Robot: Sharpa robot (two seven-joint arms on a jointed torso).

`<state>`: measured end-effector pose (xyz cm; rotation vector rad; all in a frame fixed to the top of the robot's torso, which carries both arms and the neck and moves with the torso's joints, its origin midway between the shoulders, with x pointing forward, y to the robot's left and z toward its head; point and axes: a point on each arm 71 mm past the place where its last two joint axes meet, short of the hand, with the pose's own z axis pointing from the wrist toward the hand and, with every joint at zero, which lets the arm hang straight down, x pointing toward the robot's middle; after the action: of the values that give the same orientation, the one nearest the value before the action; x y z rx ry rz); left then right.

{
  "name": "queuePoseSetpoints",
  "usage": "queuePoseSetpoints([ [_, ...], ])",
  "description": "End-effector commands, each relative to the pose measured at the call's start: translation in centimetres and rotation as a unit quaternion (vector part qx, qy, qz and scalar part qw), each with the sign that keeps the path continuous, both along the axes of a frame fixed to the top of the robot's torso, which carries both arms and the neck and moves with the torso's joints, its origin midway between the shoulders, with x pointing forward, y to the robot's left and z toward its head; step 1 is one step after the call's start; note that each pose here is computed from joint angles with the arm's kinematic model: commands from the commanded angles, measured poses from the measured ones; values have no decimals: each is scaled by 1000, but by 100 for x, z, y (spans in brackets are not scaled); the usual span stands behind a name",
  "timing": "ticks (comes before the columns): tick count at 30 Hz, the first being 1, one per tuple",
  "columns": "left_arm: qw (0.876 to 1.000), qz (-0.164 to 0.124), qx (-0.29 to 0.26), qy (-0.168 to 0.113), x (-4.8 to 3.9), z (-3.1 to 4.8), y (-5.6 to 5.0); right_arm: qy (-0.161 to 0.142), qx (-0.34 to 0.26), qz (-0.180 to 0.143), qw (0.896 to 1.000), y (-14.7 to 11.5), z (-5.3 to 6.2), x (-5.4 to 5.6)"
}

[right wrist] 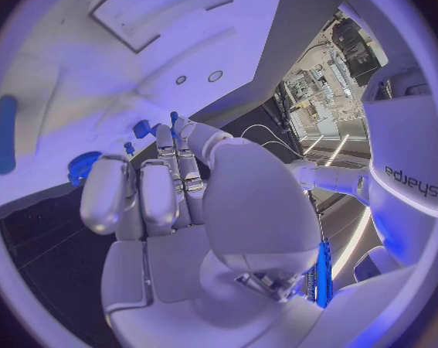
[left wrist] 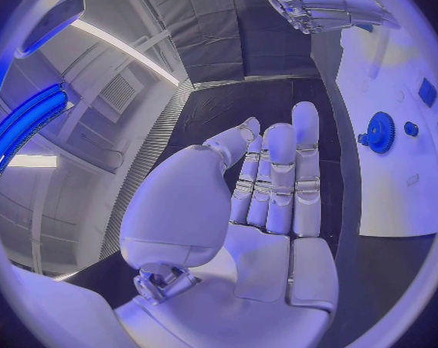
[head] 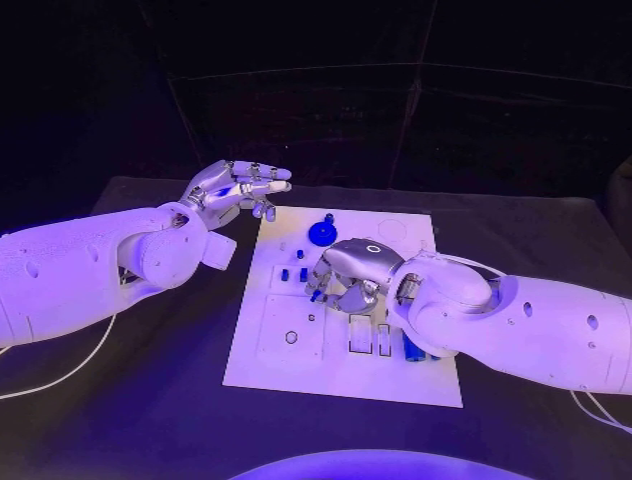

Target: Assemble the parts on the task board

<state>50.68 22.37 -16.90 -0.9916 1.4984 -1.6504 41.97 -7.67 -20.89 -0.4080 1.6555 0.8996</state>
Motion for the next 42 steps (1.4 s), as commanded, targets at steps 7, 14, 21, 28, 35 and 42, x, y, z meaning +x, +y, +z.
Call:
queuePoseSetpoints([
  [7, 1000, -6, -11, -7, 2, 26, -27, 28, -33, 26, 999, 76, -169, -55],
  [14, 1000, -6, -11, -7, 6, 24, -27, 30, -39, 31, 998, 84, -193, -69],
  [21, 1000, -6, -10, -7, 11, 23, -24, 24, -43, 32, 998, 86, -194, -75],
  [28, 1000, -7, -10, -6, 11, 22, -23, 19, -53, 32, 998, 104, -197, -80],
  [35, 1000, -7, -10, -5, 9, 21, -23, 13, -64, 35, 997, 173, -197, -97],
  [42, 1000, -8, -10, -4, 7, 20, -20, 9, -67, 29, 997, 194, -199, -86],
])
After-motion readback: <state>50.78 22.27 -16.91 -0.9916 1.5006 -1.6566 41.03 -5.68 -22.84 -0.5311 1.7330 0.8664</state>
